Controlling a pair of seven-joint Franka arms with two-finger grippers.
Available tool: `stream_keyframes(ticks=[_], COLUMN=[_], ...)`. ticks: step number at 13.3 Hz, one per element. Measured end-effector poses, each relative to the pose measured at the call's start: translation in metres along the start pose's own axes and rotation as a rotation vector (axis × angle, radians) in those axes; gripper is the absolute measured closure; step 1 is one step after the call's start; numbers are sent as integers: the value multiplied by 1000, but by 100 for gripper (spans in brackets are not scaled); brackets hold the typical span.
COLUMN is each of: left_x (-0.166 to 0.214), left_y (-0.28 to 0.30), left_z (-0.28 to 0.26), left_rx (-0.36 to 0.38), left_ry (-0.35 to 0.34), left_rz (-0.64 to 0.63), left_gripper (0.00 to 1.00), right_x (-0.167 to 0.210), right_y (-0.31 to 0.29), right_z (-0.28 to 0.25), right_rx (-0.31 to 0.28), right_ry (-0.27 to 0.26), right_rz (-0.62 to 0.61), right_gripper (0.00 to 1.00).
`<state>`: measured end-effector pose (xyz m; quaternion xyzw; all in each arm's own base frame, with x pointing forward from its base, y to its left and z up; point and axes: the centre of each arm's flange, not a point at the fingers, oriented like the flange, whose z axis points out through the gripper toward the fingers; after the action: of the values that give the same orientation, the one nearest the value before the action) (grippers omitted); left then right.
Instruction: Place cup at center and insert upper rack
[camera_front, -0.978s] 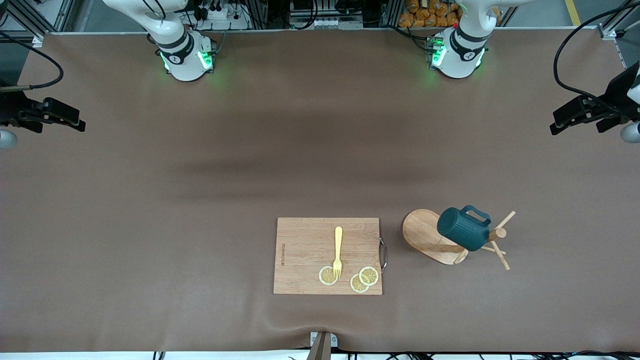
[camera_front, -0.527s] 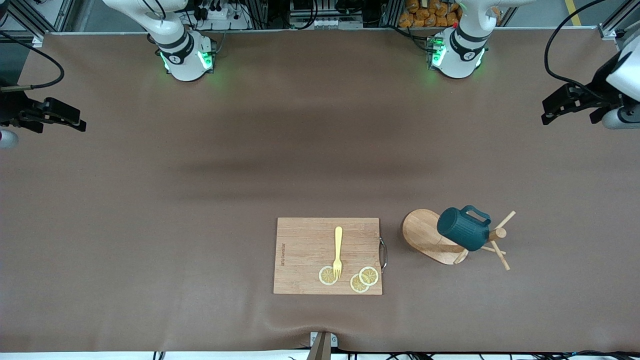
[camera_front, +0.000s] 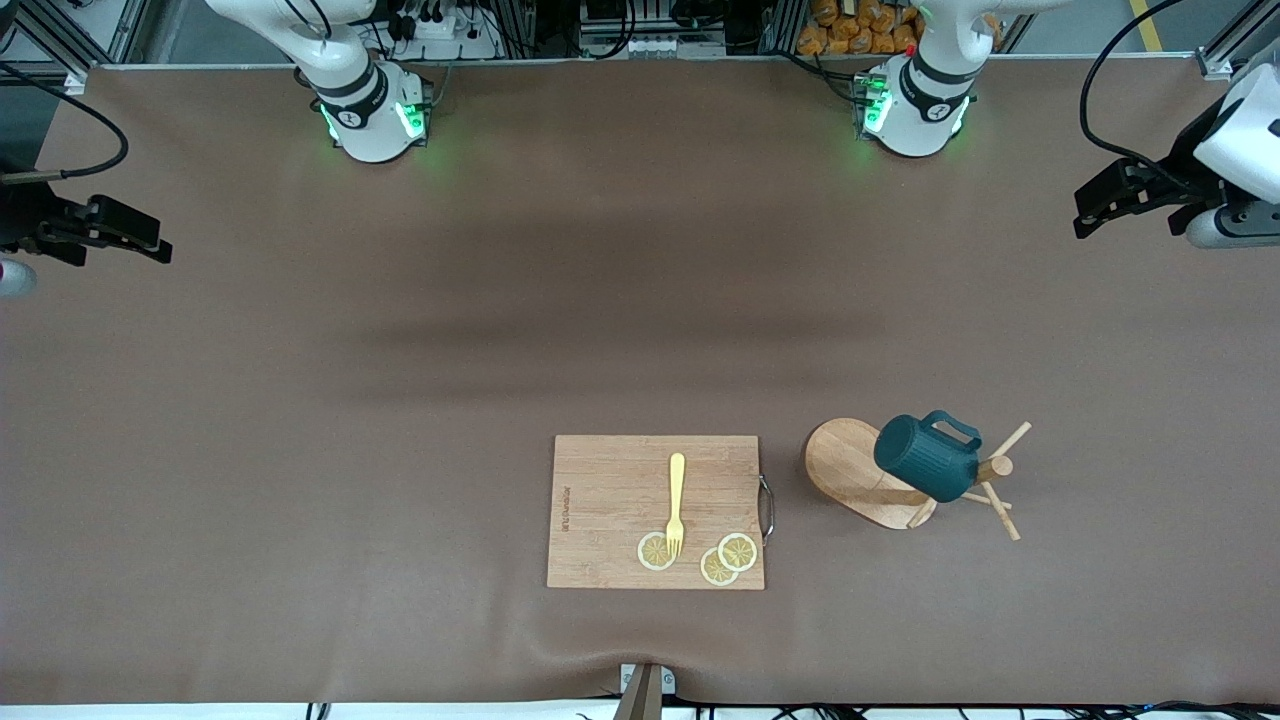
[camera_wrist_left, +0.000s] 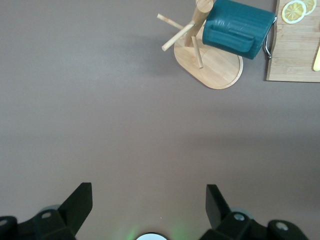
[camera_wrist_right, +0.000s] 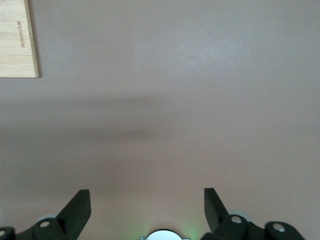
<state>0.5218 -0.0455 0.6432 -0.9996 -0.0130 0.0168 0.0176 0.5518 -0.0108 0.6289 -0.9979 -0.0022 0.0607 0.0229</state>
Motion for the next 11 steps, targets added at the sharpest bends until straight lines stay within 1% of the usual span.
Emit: stream_keyframes(ticks=[2,3,7,10,11], left_x=[-2,-3,-2,-2,-2], left_y=[-2,-2,-2,1,1], left_z=[1,0,1,4,5], left_rx=[37,40,37,19,18], left_ry=[3,4,2,-6,-8], left_rz=[-1,-1,-13,-81,-86], left_gripper=[0,0,0,0,0], right_x=[0,0,0,0,0], right_y=[0,0,0,0,0], right_z=[0,0,0,0,0], right_rx=[0,0,0,0,0], right_ry=[0,0,-1,-2,-3], right_rz=[0,0,0,0,0], right_gripper=[0,0,0,0,0])
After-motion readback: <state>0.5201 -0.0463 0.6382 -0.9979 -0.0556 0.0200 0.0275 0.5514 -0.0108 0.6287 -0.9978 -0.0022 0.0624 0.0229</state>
